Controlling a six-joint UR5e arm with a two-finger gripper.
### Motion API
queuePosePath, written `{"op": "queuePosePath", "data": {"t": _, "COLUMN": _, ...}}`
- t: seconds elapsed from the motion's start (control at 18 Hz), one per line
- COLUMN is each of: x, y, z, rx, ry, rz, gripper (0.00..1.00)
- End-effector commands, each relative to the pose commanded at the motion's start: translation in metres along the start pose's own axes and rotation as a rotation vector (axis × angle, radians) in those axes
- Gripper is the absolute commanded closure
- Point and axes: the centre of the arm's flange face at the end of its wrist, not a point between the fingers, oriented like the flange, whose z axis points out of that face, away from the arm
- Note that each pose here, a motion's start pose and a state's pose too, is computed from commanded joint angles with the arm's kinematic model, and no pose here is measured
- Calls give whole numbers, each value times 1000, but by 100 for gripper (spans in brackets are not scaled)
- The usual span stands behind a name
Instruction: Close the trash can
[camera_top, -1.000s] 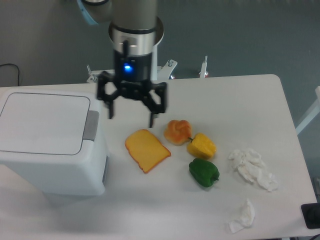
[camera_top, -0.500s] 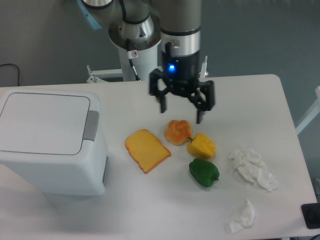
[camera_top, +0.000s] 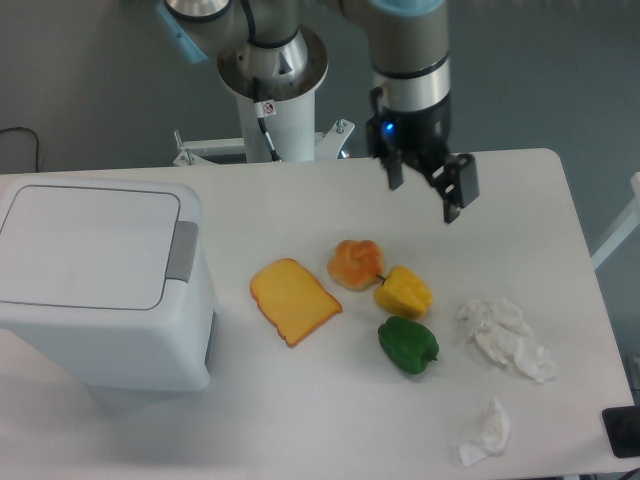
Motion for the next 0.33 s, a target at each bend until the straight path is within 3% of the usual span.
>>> {"op": "queuePosePath", "data": {"t": 0.11, "x": 1, "y": 12, "z": -2, "rx": 0, "ry": 7, "rz": 40, "gripper": 0}}
{"op": "queuePosePath", "data": {"t": 0.33, "x": 0, "y": 17, "z": -1, "rx": 20, "ry": 6, "rz": 31, "gripper": 0}}
